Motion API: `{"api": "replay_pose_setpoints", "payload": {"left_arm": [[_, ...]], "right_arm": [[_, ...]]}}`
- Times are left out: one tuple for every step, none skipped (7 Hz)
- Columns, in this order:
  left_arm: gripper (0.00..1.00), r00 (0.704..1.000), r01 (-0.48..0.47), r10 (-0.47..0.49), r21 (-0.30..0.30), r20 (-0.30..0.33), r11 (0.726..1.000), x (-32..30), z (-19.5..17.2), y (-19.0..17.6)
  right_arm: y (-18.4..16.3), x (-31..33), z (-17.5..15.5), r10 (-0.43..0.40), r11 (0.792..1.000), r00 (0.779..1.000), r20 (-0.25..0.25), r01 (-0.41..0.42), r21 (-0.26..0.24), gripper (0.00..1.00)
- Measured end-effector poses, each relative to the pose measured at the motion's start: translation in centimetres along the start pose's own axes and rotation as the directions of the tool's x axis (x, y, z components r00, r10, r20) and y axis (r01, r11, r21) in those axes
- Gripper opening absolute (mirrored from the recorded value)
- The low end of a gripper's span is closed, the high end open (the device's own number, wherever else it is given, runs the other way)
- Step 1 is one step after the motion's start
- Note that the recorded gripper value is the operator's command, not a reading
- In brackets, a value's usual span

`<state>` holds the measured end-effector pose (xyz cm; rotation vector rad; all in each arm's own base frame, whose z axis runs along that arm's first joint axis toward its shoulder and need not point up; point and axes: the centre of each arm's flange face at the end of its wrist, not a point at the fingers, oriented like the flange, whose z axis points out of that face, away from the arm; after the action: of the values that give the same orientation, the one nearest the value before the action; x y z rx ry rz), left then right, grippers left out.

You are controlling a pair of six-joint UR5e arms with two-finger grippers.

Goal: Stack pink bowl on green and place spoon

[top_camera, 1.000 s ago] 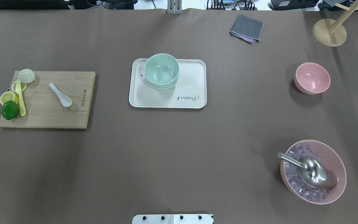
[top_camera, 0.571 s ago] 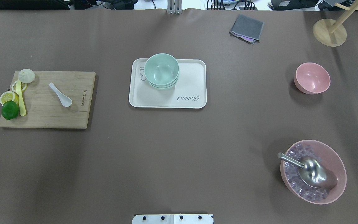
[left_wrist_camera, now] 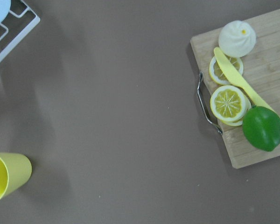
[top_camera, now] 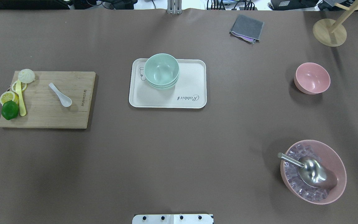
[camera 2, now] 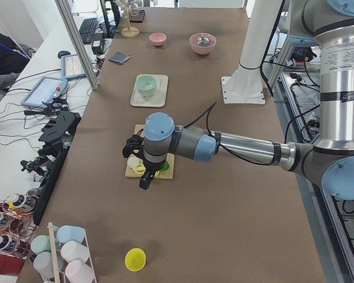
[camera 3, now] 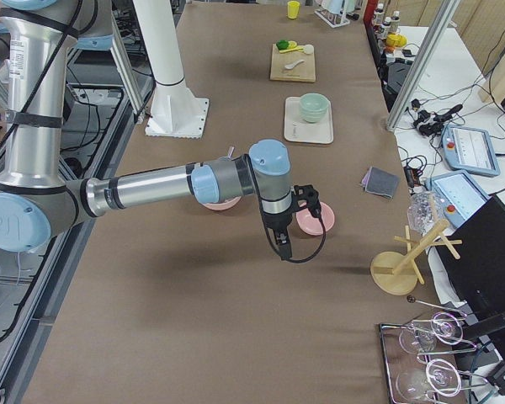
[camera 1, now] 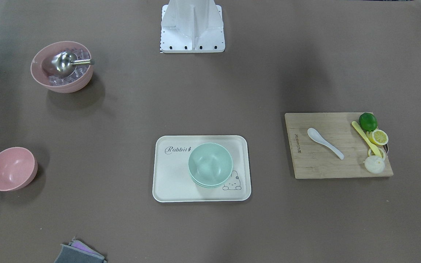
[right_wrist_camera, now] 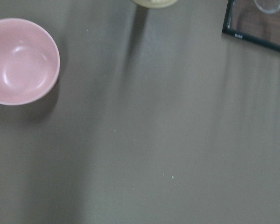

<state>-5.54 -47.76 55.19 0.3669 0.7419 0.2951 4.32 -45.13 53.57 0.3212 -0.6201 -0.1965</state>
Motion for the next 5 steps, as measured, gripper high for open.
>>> {"api": "replay_pose_setpoints", "payload": {"left_arm": [[0.98, 0.999, -0.045, 0.045, 0.047, 0.009, 0.998, 0.2, -0.7, -2.9], [0.98, 0.998, -0.069, 0.068, 0.072, 0.013, 0.995, 0.0, -0.8, -4.9], [0.98, 0.997, -0.079, 0.079, 0.082, 0.014, 0.993, -0.1, -0.8, -5.9], [0.98, 0.996, -0.091, 0.090, 0.093, 0.015, 0.991, -0.1, -0.9, -6.3], [0.98, 0.994, -0.106, 0.105, 0.109, 0.019, 0.988, 0.0, -1.0, -6.4]], "right_arm": [[-1.5, -0.4, -0.5, -0.051, 0.996, 0.999, 0.011, 0.050, 0.074, 1.00], [-1.8, 0.0, 0.6, -0.065, 0.994, 0.997, 0.036, 0.061, 0.088, 1.00], [-1.4, 1.4, 2.9, -0.069, 0.994, 0.996, 0.057, 0.064, 0.086, 1.00], [-1.4, 2.6, 6.4, -0.093, 0.991, 0.992, 0.083, 0.085, 0.099, 1.00], [-2.5, 2.3, 9.9, -0.096, 0.990, 0.989, 0.116, 0.083, 0.110, 1.00]]}}
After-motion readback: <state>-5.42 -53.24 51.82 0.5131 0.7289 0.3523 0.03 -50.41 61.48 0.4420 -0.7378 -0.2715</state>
